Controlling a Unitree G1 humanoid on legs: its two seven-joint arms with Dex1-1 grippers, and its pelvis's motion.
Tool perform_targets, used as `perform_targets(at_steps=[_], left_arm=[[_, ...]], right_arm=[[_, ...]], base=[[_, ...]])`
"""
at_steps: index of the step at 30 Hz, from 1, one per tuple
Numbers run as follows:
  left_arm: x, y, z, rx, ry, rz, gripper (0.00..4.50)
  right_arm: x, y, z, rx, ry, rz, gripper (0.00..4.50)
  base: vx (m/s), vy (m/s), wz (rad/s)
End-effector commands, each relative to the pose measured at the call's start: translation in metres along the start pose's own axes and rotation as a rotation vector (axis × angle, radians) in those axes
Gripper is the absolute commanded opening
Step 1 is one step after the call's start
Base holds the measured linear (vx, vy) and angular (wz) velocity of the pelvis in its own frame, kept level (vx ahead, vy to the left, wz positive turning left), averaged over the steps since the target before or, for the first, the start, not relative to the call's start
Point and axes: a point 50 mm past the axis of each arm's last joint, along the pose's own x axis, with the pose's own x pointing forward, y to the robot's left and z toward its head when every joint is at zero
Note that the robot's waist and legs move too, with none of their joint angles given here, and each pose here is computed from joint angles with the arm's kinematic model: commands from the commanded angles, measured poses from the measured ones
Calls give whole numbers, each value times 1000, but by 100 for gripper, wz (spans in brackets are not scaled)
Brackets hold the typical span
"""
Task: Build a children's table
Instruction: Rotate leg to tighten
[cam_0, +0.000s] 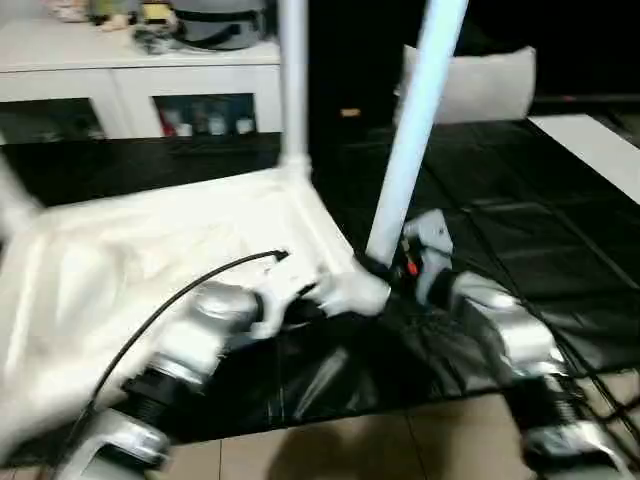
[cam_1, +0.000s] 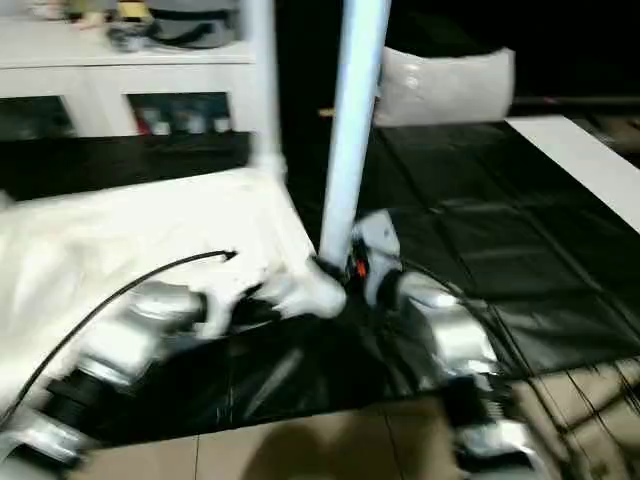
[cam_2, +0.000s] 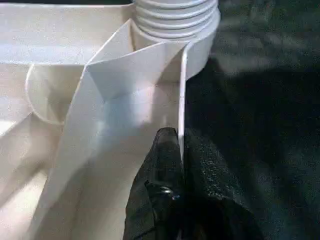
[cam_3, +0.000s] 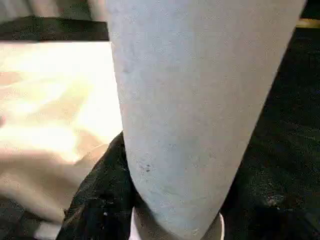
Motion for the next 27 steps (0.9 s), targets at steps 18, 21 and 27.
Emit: perform_targets(at_steps=[18,21,27], left_arm=[[-7,4,12,181,10,66,0],[-10,13,11,235,-30,56,0],[-14,16,7,237,-74,-44,0]], right_arm=[[0,-1,-45,59,191,-77,292],[-11,-5,-37,-16,124,1,324],[-36,-11,-29,-98,54,187,372]], base=[[0,0,0],[0,0,0],[10,-17,-1]])
